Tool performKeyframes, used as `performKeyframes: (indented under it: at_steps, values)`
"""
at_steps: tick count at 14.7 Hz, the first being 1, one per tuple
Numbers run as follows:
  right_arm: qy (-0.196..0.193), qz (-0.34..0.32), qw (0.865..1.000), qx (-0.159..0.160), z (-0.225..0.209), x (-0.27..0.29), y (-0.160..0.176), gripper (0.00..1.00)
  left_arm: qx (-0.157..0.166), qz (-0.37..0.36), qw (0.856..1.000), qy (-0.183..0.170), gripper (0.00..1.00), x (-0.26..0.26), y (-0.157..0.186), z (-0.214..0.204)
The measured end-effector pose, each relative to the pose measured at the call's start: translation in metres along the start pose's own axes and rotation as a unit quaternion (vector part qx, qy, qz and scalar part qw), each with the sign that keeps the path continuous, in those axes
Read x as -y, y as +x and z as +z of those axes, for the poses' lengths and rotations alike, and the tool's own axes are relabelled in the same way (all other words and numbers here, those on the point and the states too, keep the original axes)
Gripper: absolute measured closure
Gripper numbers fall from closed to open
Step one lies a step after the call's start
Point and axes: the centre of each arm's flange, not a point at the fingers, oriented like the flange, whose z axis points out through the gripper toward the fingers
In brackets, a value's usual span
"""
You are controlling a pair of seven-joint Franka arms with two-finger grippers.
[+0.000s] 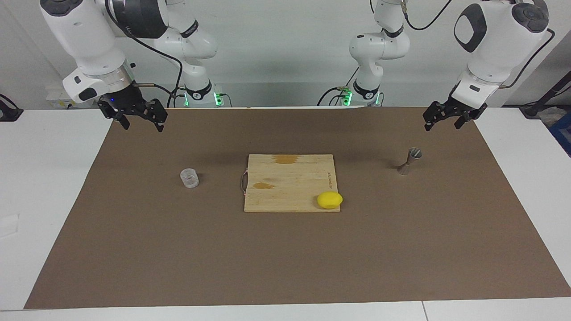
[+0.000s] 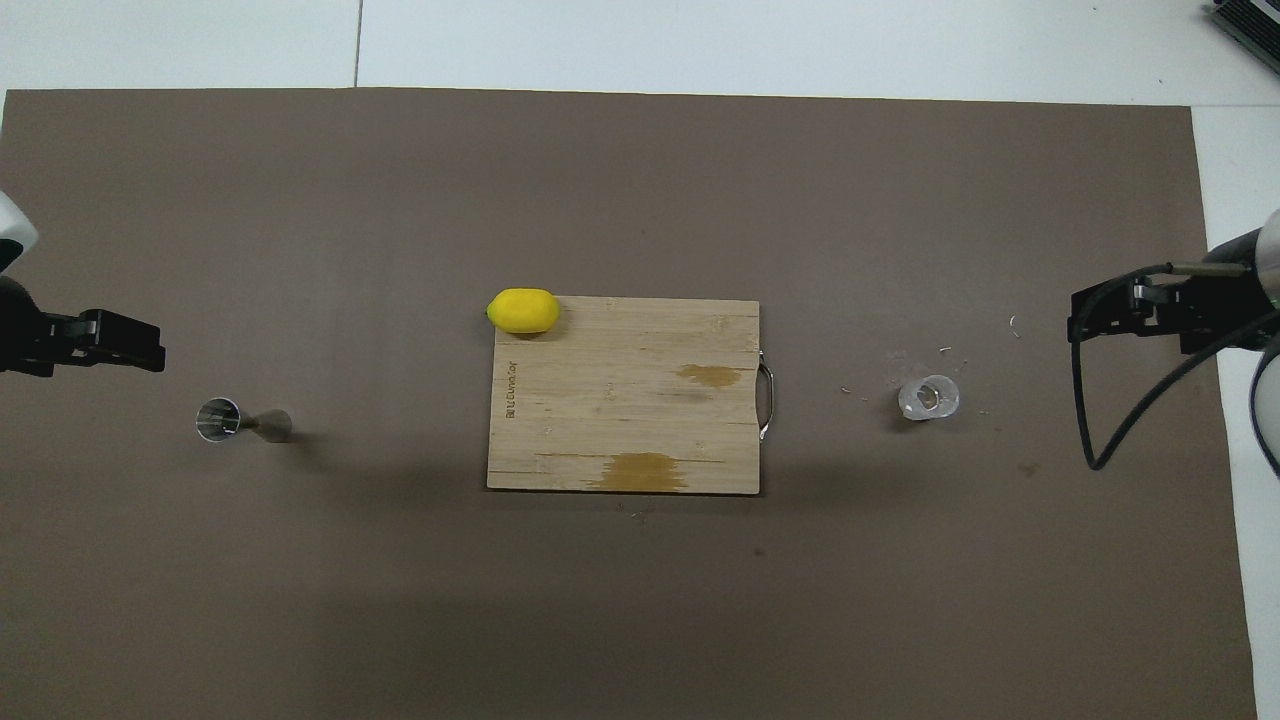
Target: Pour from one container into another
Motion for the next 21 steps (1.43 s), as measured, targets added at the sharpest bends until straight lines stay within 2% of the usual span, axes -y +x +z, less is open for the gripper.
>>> performKeyframes:
  at_steps: [8, 12, 15, 21]
  values:
    - [0.0, 0.0, 1.0, 0.0, 0.0, 0.0, 0.0, 0.0, -0.002, 0.001, 1.0, 0.0, 0.0, -0.001, 0.001, 0.0]
    - [0.0, 0.0, 1.0, 0.0, 0.0, 0.0, 0.0, 0.0, -0.022, 0.002, 1.0, 0.0, 0.0, -0.002, 0.005, -0.002]
    - [0.0, 0.0, 1.0, 0.0, 0.0, 0.0, 0.0, 0.0, -0.049, 0.006, 0.999, 0.0, 0.0, -0.009, 0.012, 0.01]
    - [0.0, 0.0, 1.0, 0.0, 0.0, 0.0, 0.0, 0.0, -0.098, -0.036, 0.994, -0.017, 0.0, -0.098, 0.017, 0.075]
